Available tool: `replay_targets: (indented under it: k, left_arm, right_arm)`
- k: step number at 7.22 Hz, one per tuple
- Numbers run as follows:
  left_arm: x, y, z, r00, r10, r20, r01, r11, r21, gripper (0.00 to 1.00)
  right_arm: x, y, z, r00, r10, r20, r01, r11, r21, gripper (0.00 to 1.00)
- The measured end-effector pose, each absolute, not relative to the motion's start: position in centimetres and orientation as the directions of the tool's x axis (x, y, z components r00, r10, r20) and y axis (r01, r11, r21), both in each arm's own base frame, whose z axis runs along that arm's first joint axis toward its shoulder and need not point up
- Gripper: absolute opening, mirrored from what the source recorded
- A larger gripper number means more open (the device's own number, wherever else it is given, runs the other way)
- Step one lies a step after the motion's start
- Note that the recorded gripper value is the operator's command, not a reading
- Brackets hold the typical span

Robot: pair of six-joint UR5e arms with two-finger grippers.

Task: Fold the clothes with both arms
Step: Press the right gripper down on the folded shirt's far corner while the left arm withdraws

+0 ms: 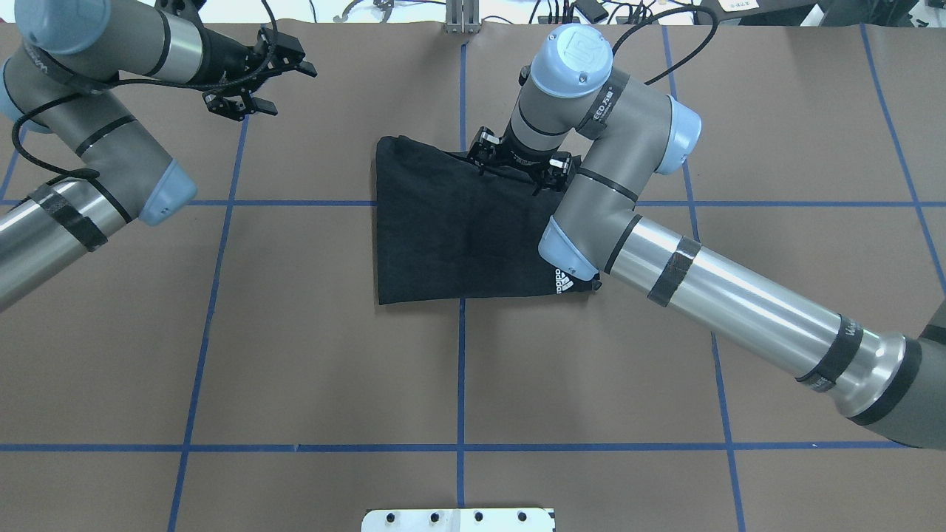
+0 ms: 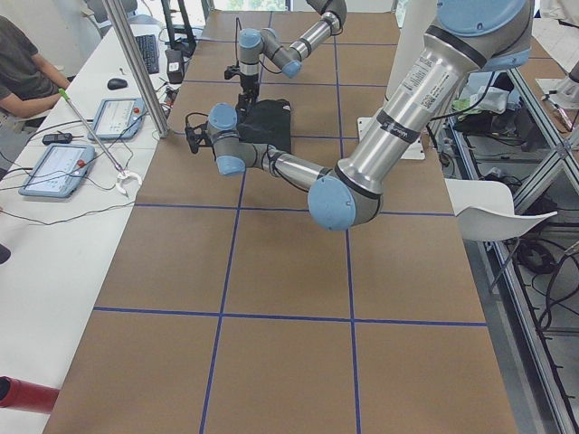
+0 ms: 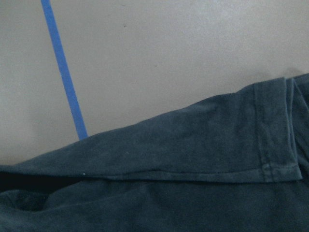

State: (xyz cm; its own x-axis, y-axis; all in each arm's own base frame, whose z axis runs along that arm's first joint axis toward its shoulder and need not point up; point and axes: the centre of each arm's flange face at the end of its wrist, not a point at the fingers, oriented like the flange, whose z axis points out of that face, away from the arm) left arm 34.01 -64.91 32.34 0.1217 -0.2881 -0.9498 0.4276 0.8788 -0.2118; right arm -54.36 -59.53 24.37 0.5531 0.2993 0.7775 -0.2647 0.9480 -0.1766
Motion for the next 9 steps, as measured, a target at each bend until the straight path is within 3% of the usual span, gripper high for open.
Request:
replay_targets:
  k: [4, 9]
  left_arm:
    - [32.8, -64.4, 30.1, 0.102, -0.261, -0.96, 0.434, 0.88, -0.193, 1.0]
    - [32.7, -63.6, 28.2, 0.104, -0.271, -0.957, 0.438, 0.877, -0.2, 1.0]
  right_arm:
    - [-56.4, -57.9, 25.4, 0.59, 0.29, 0.753, -0.238, 0.954, -0.181, 1.0]
    - [-53.2, -62.4, 28.3, 0.631, 0.25, 0.734, -0.24, 0.963, -0.122, 1.0]
